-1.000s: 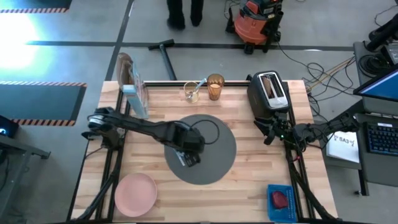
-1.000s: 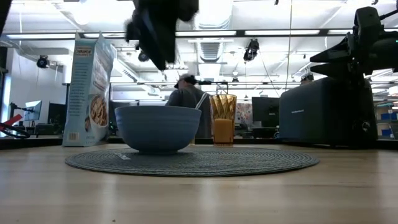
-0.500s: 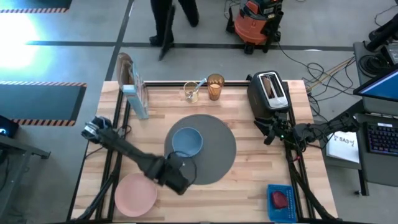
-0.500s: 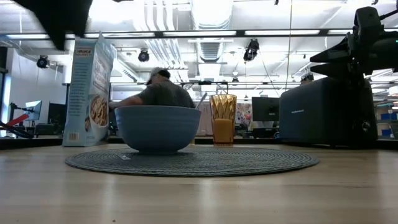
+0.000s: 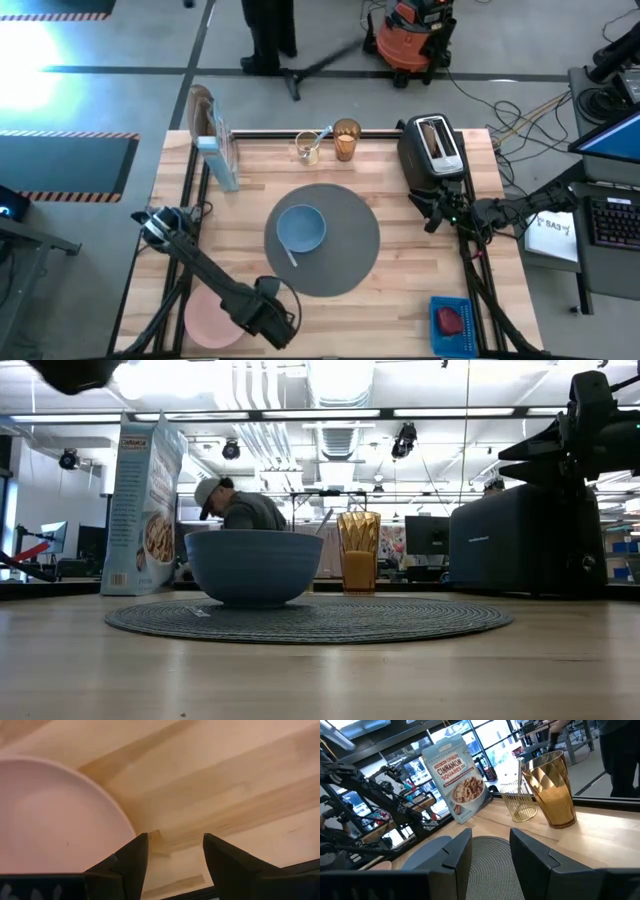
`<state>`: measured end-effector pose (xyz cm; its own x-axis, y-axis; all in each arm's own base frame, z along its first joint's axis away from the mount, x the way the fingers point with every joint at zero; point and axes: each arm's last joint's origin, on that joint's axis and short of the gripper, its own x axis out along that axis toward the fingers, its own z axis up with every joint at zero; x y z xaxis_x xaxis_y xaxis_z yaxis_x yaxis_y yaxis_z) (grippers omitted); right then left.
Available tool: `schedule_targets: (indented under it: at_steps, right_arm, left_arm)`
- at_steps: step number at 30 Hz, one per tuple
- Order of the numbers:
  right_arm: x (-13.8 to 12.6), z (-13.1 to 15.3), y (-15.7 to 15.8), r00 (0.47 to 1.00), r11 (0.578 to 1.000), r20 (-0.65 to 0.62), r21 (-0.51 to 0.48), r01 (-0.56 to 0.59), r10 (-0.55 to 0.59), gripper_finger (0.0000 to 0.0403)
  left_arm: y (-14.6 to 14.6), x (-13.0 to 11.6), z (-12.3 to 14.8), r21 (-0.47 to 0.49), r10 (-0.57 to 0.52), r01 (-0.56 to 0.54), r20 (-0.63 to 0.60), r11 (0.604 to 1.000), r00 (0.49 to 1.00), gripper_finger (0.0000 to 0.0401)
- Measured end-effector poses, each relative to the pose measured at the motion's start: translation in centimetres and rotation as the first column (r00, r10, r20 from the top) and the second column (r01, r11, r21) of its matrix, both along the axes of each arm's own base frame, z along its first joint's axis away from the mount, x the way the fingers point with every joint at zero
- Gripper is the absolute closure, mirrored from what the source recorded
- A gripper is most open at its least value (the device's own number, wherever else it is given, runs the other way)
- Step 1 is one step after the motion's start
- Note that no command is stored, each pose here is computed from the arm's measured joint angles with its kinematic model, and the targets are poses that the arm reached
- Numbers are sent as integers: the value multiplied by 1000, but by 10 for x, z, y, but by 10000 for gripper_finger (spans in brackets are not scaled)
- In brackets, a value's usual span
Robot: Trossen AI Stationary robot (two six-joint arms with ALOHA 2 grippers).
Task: Arrange a breakfast setting
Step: Put the pink plate on the gray table mat to the right of the blue bowl
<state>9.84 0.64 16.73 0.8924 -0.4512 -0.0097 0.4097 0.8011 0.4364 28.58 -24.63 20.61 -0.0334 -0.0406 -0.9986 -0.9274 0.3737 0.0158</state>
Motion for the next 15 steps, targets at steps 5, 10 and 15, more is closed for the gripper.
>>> schedule_targets:
  at_steps: [5, 10, 15]
  right_arm:
    - [0, 0, 0, 1000, 1000, 0, 0, 0, 0, 280]
    - [0, 0, 0, 1000, 1000, 0, 0, 0, 0, 280]
    - [0, 0, 0, 1000, 1000, 0, 0, 0, 0, 280]
  left_arm:
    - [-12, -11, -1, 4, 28, -28, -7, 1000, 1000, 227]
    - [-20, -21, -8, 9, 70, -70, -14, 998, 997, 227]
    - [-19, -23, -22, -2, 75, -75, -12, 997, 997, 227]
